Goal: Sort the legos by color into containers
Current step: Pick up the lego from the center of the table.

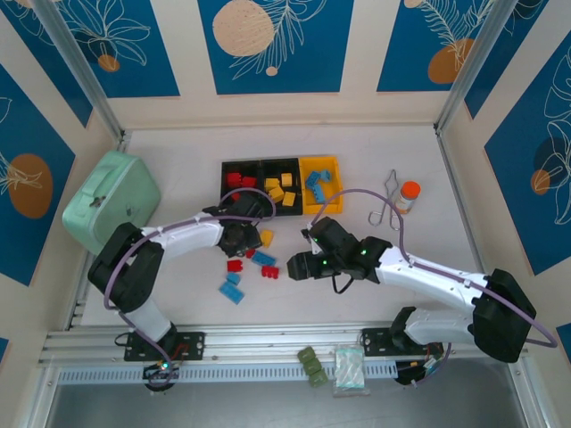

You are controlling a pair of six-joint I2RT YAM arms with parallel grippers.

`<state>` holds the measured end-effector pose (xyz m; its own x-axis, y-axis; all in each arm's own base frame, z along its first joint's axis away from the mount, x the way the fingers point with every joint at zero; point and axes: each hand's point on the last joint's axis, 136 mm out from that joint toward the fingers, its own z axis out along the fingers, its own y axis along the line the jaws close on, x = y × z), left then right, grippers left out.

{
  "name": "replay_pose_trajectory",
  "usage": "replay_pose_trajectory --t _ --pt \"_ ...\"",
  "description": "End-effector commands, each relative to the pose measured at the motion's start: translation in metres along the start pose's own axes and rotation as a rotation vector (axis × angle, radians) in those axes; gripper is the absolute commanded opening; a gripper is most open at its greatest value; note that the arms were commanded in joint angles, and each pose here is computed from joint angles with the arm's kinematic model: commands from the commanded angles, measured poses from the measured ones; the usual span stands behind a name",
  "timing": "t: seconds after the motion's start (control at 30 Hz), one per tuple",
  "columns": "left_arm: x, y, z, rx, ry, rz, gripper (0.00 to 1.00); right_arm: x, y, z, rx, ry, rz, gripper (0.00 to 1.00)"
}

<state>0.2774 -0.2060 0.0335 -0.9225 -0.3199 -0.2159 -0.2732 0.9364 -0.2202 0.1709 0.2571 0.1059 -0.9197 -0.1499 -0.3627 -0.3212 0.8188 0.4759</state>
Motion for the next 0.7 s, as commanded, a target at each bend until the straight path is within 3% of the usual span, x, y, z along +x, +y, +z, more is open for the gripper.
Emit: replay_pose_trajectory --t 0.0,0.2,0.67 --pt "-0.004 -0.006 -0.001 -0.016 -0.006 0.019 0.46 0.000 -0.004 -0.004 0.001 -0.016 0.010 0.65" --pt "-0.007 -0.006 -0.003 -0.026 -0.017 0.037 0.28 0.000 -0.007 -0.005 0.002 -0.022 0.021 0.64" --pt "-0.051 -0.018 -0.070 0.041 -0.149 0.097 0.25 -0.014 0.012 -0.008 -0.051 -0.040 -0.014 0.64"
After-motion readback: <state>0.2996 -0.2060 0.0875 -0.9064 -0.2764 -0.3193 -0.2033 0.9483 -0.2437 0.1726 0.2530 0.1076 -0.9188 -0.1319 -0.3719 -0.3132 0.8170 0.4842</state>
